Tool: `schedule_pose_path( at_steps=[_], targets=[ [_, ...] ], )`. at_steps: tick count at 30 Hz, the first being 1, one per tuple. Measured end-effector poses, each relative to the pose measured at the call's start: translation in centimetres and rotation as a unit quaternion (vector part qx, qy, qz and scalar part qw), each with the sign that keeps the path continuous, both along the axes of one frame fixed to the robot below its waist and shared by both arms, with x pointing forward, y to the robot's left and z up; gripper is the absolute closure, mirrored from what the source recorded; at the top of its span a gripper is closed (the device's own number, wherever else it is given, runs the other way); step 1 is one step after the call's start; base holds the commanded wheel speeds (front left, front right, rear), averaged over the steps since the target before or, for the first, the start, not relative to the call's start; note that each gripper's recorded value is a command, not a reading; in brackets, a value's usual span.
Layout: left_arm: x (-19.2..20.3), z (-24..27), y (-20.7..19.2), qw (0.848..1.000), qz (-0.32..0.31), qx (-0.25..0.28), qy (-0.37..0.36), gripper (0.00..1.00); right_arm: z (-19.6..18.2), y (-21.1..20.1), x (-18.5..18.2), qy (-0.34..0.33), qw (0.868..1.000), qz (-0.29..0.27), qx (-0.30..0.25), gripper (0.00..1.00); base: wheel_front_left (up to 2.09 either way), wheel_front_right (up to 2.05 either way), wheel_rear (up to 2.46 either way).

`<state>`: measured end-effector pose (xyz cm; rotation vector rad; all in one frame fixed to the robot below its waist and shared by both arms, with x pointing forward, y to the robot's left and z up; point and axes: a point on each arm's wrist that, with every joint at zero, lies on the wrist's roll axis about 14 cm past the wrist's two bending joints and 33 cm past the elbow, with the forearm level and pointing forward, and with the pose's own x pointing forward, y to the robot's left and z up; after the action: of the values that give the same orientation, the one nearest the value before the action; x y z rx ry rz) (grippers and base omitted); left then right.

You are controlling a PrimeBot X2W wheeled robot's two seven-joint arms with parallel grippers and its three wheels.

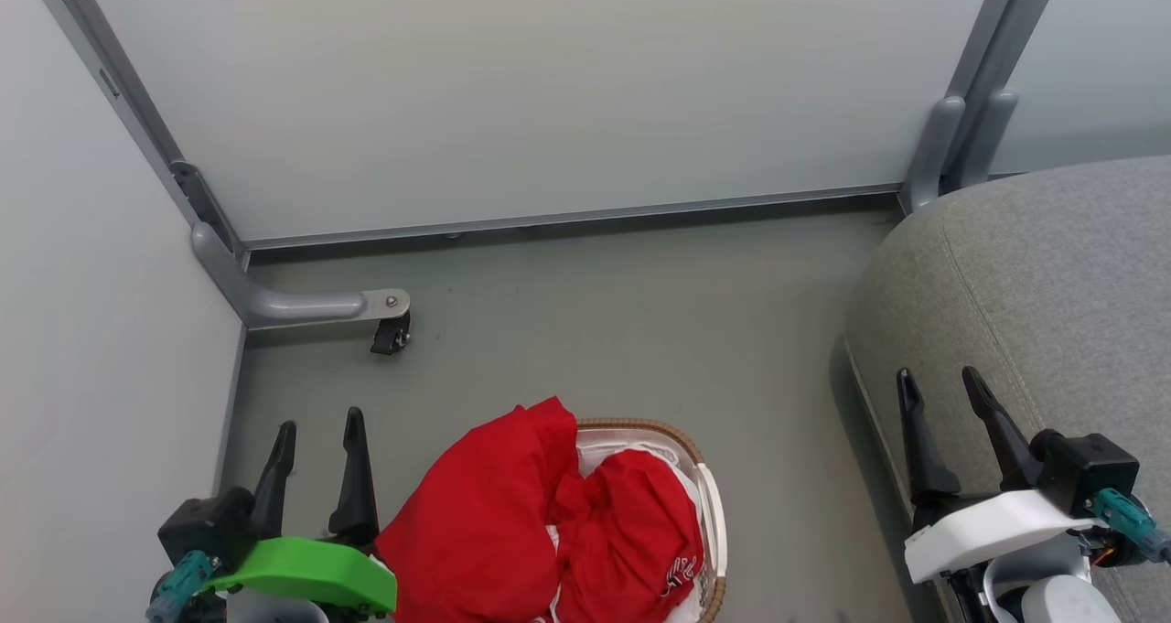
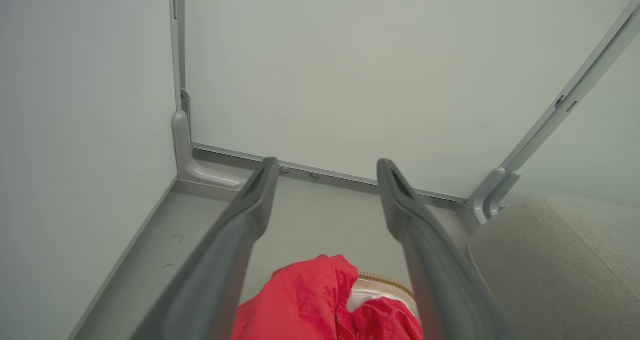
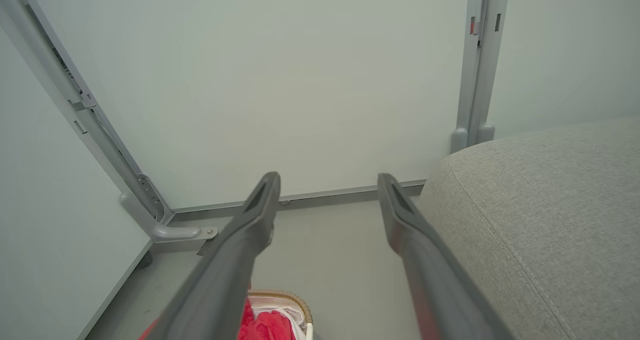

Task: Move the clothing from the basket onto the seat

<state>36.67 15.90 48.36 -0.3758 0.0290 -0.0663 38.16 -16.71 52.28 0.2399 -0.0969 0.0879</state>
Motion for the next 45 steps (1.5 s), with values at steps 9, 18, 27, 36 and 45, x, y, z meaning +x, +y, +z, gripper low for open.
schedule_pose_path(
  at_steps=[9,18,27,36,45],
  targets=[
    [-0.2,-0.2,-0.1,0.999,-0.005,0.031,-0.003,0.00,0.2,0.4,0.0,-0.009,0.999,0.006,-0.038,0.00,0.00,0.00,0.00],
    [-0.3,-0.3,-0.4,0.998,-0.013,0.063,-0.009,0.00,-0.3,0.7,-0.2,-0.010,0.997,0.012,-0.076,0.00,0.00,0.00,0.00],
    [-0.7,-0.5,-0.5,0.996,-0.020,0.088,-0.012,0.00,-0.5,1.0,-0.2,-0.012,0.994,0.017,-0.108,0.00,0.00,0.00,0.00],
    [-1.0,-0.6,-0.7,0.993,-0.025,0.112,-0.016,0.00,-0.7,1.3,-0.3,-0.016,0.990,0.023,-0.137,0.00,0.00,0.00,0.00],
    [-1.3,-0.9,-0.8,0.993,-0.028,0.113,-0.014,0.00,-0.7,1.1,-0.5,-0.015,0.990,0.020,-0.139,0.00,0.00,0.00,0.00]
  ],
)
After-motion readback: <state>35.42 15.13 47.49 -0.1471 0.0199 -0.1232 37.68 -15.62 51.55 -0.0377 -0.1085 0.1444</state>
